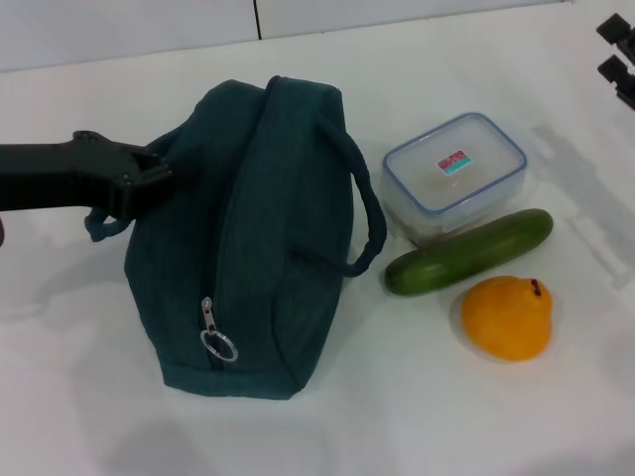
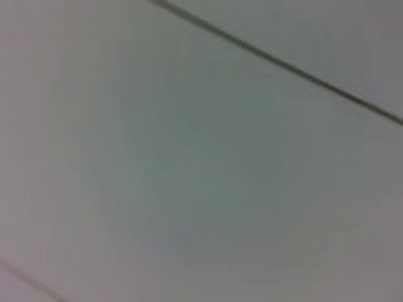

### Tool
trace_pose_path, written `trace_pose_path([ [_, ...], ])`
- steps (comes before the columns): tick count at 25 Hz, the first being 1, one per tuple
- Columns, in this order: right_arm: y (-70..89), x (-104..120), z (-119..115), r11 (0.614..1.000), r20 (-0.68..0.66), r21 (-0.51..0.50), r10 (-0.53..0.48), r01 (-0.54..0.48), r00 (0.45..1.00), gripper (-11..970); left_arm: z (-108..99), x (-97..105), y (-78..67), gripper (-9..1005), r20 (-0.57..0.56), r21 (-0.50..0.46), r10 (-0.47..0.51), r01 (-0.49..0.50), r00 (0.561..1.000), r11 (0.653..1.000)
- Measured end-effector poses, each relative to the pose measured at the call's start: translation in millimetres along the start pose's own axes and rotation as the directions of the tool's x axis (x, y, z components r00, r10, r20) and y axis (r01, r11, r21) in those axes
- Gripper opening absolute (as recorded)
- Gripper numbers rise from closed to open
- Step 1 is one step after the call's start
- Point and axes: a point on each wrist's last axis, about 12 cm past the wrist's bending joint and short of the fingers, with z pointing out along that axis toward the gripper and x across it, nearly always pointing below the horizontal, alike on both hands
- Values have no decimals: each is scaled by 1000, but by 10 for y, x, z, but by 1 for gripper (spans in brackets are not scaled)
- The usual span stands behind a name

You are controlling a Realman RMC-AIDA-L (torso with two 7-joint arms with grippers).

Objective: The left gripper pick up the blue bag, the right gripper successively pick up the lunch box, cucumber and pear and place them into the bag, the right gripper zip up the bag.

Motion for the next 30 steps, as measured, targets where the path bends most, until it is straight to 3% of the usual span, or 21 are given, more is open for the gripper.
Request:
trace_pose_path([
  [11, -128, 287, -17, 974, 22, 105, 199, -200, 980, 869, 17, 20, 2, 46, -5, 3, -5, 5, 1000, 1000],
  [16, -179, 408, 18, 945, 23, 160, 285, -285, 958, 869, 11, 39, 2, 46, -6, 1, -7, 7, 1000, 1000],
  [30, -186, 492, 177, 904, -50, 223, 384, -365, 922, 869, 91, 49, 5, 47, -14, 23, -22, 22, 1000, 999],
])
